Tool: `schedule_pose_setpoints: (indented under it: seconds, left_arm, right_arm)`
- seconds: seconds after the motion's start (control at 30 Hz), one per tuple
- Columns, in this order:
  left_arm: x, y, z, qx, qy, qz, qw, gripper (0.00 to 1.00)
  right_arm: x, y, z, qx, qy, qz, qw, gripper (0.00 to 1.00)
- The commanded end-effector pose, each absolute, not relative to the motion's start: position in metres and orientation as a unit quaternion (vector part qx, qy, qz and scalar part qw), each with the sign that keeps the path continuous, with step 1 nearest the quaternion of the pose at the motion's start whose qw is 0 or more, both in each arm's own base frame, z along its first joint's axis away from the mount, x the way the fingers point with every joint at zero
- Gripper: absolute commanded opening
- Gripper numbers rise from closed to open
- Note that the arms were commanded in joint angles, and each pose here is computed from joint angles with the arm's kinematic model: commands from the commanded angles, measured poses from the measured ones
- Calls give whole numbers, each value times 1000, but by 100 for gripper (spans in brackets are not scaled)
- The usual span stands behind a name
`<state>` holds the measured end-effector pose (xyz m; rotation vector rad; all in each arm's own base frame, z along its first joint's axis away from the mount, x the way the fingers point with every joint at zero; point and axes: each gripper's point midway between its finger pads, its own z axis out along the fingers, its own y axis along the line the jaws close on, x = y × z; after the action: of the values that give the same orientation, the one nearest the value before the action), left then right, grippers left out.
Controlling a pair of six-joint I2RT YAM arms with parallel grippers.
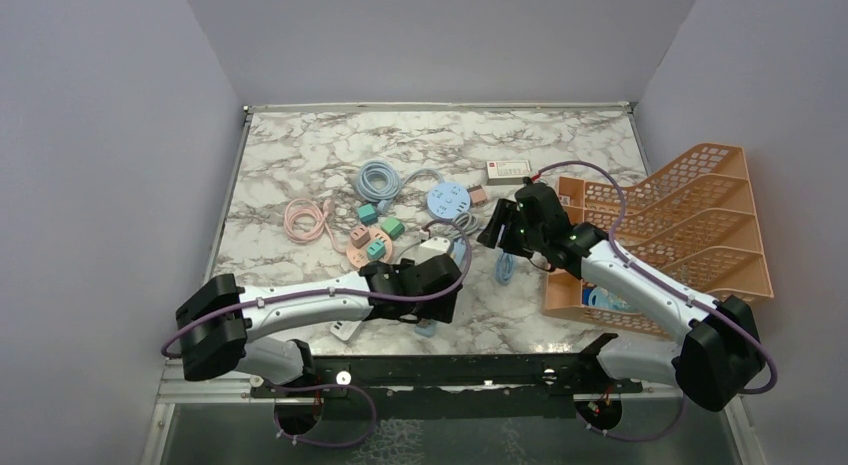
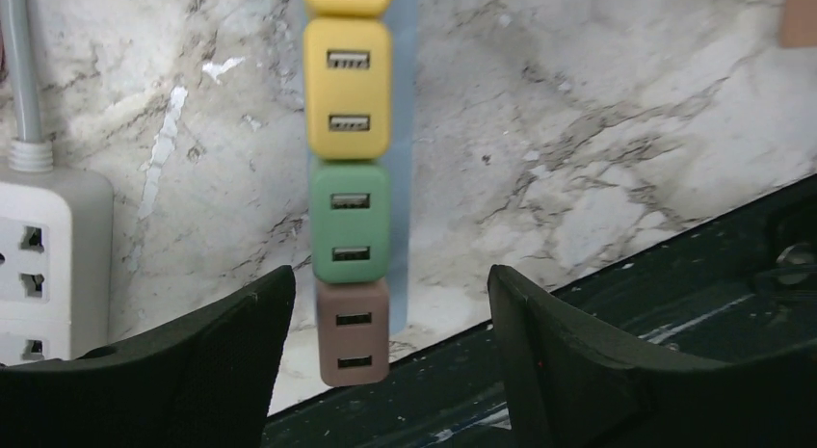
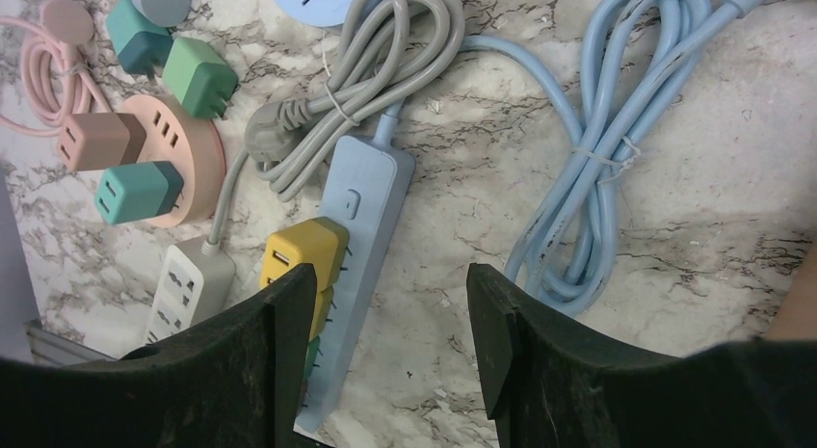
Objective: Insert the plug
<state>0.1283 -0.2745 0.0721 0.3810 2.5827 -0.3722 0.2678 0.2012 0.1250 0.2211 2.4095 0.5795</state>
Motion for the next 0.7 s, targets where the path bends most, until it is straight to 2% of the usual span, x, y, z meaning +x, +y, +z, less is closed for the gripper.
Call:
schedule_pose_setpoints:
  seconds: [0.0, 0.17, 0.43, 0.67]
  left_arm:
    - [135, -283, 101, 155, 943, -159, 247, 75]
    - [163, -289, 141, 139, 928, -182, 293, 76]
    - [242, -272, 198, 100, 901, -166, 389, 77]
    - [303, -253, 214, 22, 887, -191, 420, 77]
  right_arm:
    - [273, 201, 138, 80, 909, 227, 340, 59]
    - [285, 192, 151, 78, 905, 204, 365, 59]
    - [313, 179, 173, 71, 898, 155, 406, 60]
    - [352, 190, 151, 29, 922, 125, 364, 59]
